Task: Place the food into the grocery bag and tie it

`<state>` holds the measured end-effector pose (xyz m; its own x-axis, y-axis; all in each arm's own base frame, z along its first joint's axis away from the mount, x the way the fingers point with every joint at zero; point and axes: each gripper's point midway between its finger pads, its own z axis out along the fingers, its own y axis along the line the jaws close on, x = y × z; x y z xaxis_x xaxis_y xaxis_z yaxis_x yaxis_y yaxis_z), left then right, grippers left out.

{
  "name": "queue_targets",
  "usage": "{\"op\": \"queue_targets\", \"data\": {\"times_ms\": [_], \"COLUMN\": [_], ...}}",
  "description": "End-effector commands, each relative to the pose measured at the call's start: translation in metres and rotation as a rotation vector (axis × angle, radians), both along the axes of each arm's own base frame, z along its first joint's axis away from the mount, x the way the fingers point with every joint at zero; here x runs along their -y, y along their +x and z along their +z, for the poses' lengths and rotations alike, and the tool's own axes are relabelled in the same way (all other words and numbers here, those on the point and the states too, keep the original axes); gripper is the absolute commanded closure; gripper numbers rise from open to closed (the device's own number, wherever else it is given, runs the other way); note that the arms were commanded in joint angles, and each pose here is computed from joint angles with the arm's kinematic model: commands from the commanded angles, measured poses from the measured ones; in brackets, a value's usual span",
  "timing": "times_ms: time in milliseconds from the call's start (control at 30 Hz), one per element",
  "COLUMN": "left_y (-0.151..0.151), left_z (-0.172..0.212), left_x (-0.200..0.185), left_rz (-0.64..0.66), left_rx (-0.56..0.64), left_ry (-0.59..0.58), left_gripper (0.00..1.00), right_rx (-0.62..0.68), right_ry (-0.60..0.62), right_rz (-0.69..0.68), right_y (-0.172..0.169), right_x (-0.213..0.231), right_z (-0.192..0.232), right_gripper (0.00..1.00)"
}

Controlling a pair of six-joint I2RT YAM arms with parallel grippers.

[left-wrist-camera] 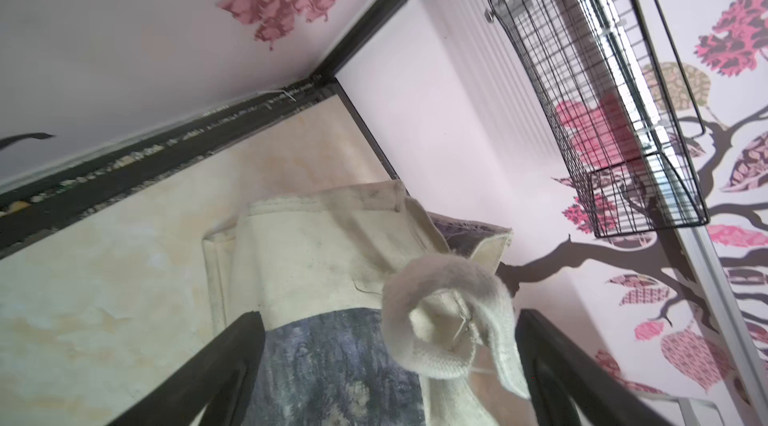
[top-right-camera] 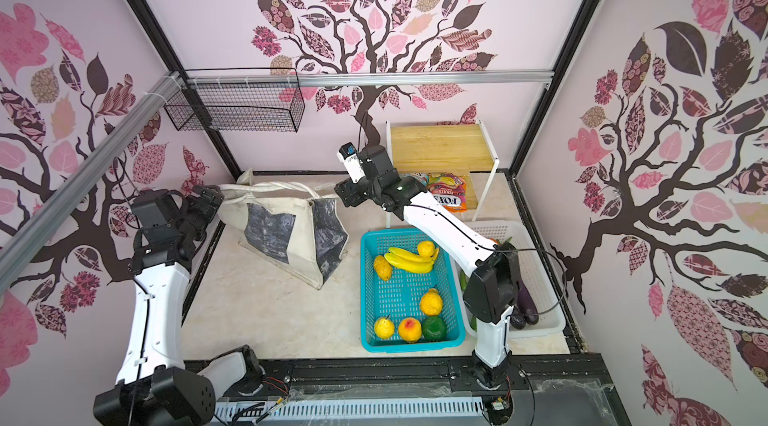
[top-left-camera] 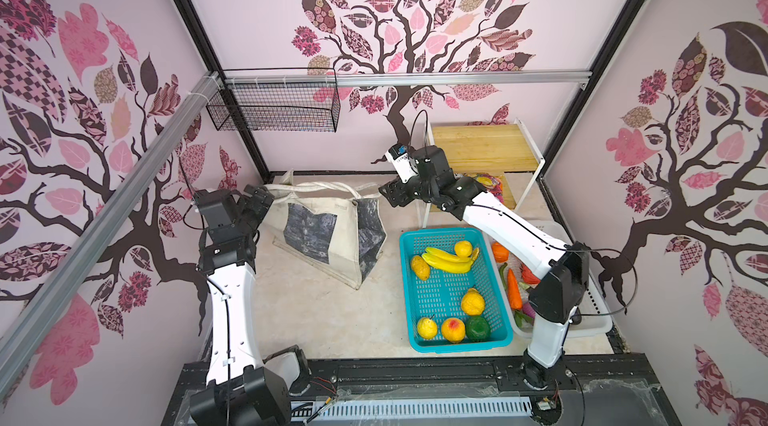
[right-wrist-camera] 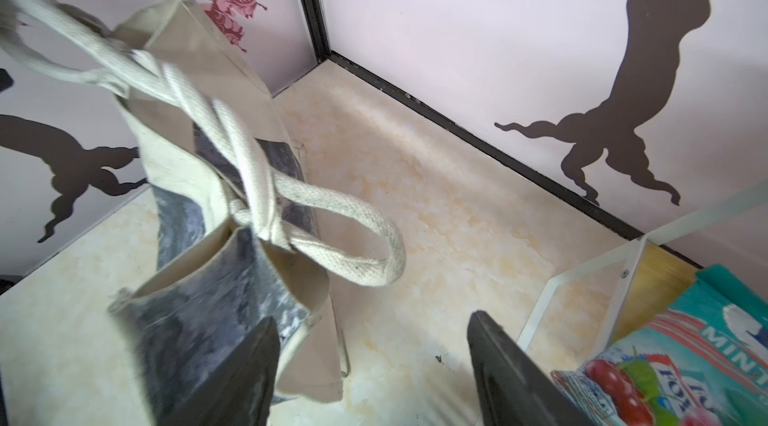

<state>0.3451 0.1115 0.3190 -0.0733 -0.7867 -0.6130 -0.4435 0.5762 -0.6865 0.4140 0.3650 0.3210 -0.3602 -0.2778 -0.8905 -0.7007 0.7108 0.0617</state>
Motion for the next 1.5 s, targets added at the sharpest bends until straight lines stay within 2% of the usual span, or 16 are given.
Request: {"op": "queue_targets", "data": {"times_ms": [0, 100, 167, 300, 400, 467, 533, 667, 867, 967, 1033, 1100, 1167, 1267, 1367, 1467], "left_y": [-0.025, -0.042, -0.054, -0.077, -0.097, -0.103, -0.104, -0.095, -0.081, -0.076, -0.072, -0.065, -0.058, -0.049, -0.045, -0.048], "left_z": [0.019, 0.031, 0.044, 0.072, 0.090, 0.088, 0.080, 0.069, 0.005, -0.028, -0.038, -0.050, -0.061, -0.075, -0.092, -0.105], "left_x": [-0.015, -0.016, -0.013, 0.000, 0.016, 0.032, 0.053, 0.092, 0.109, 0.112, 0.114, 0.115, 0.111, 0.110, 0.103, 0.094], "left_rz": [0.104, 0.128, 0.119, 0.068, 0.030, -0.044, -0.156, -0.342, -0.436, -0.404, -0.371, -0.329, -0.291, -0.269, -0.236, -0.194], "left_rx": [0.019, 0.009, 0.009, 0.055, 0.101, 0.099, 0.114, 0.243, 0.139, 0.063, 0.034, -0.025, -0.100, -0.101, -0.115, -0.156], "left_ry": [0.087, 0.137, 0.192, 0.308, 0.353, 0.365, 0.379, 0.415, 0.387, 0.412, 0.485, 0.566, 0.617, 0.629, 0.680, 0.711], "left_gripper": [0.02, 0.02, 0.02, 0.02, 0.02, 0.02, 0.02, 0.02, 0.02, 0.02, 0.02, 0.02, 0.02, 0.02, 0.02, 0.02], "right_rx": [0.060, 0.102, 0.132, 0.128, 0.104, 0.084, 0.059, -0.013, -0.040, -0.118, -0.177, -0.169, -0.086, -0.035, -0.006, 0.107], "right_ry": [0.051, 0.063, 0.082, 0.128, 0.137, 0.138, 0.142, 0.192, 0.065, 0.122, 0.221, 0.282, 0.232, 0.150, 0.143, 0.161], "right_rz": [0.073, 0.069, 0.057, -0.002, -0.056, -0.105, -0.147, -0.240, -0.452, -0.552, -0.607, -0.663, -0.772, -0.891, -0.939, -1.021], "right_y": [-0.032, -0.048, -0.060, -0.084, -0.103, -0.117, -0.127, -0.131, -0.122, -0.107, -0.100, -0.096, -0.093, -0.090, -0.086, -0.083], "right_x": [0.002, 0.007, 0.016, 0.046, 0.074, 0.097, 0.117, 0.161, 0.211, 0.243, 0.268, 0.290, 0.316, 0.341, 0.350, 0.366], "right_z": [0.045, 0.062, 0.075, 0.087, 0.078, 0.066, 0.047, 0.007, -0.049, -0.074, -0.085, -0.087, -0.085, -0.093, -0.103, -0.104], "right_gripper": [0.15, 0.13, 0.01, 0.01, 0.00, 0.00, 0.00, 0.00, 0.00, 0.00, 0.01, 0.02, 0.02, 0.01, 0.00, 0.00]}}
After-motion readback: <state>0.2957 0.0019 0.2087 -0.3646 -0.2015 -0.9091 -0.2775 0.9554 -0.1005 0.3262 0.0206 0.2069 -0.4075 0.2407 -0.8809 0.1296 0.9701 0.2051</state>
